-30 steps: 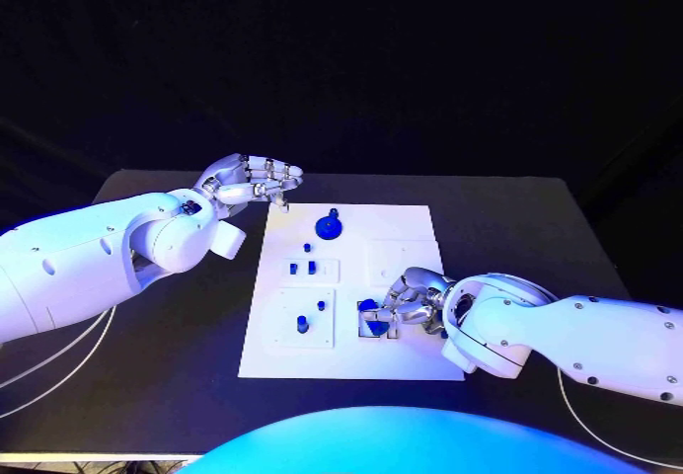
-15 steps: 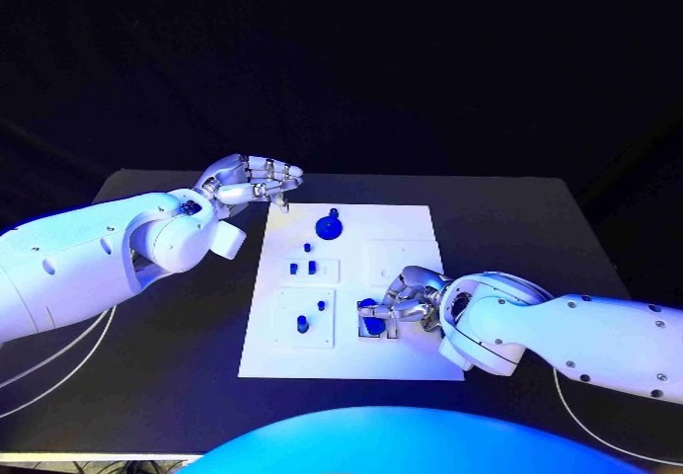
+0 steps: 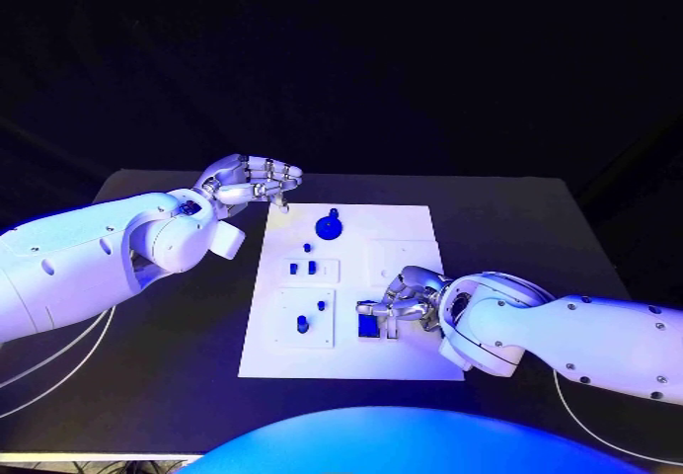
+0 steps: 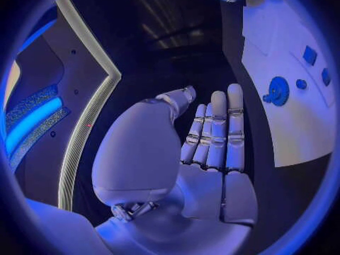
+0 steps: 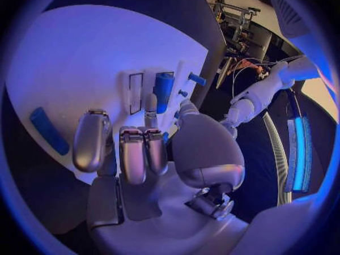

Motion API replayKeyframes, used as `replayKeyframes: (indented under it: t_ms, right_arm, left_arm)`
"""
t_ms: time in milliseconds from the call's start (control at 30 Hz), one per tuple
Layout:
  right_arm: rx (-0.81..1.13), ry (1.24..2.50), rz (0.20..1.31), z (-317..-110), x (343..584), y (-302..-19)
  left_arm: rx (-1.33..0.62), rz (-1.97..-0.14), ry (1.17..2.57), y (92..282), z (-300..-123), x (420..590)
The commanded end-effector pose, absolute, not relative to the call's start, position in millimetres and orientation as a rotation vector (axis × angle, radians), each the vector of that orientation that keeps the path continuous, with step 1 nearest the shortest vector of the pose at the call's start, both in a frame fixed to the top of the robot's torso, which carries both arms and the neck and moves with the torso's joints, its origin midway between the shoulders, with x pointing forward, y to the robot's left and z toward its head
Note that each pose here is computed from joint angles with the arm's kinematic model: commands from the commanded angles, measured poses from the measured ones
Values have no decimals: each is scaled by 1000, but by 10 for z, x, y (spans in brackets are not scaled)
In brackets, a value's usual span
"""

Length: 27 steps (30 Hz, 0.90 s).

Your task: Assemble the parts on the task board

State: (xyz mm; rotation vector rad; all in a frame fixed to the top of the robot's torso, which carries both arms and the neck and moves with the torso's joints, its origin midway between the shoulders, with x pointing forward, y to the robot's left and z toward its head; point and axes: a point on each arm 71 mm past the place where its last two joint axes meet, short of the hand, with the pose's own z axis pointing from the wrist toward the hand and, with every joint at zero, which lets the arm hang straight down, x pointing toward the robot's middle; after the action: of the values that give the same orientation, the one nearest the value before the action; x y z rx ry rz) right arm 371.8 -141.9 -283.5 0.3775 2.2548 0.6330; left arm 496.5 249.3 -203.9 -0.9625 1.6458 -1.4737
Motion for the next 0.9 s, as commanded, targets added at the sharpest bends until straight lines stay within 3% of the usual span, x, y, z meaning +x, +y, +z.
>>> replayKeyframes:
  t_ms: [33,433,733,900]
  right_arm:
    - [328,2248,647,-2818,3688,-1420]
    - [331,2211,680,-2734,3615,-1580]
    - [376,2066,671,-2460,3724,-1933]
    - [373,2051,591,-2408,3765,-2212]
  left_arm:
    - [-959,-1495,1647,2474,-2028,4960]
    - [-959,-1494,1645,2478,-2027,4960]
    - [-959,-1495,1642,2475,-2026,4961]
    - [-959,-1496,1641,2468,-2025,4961]
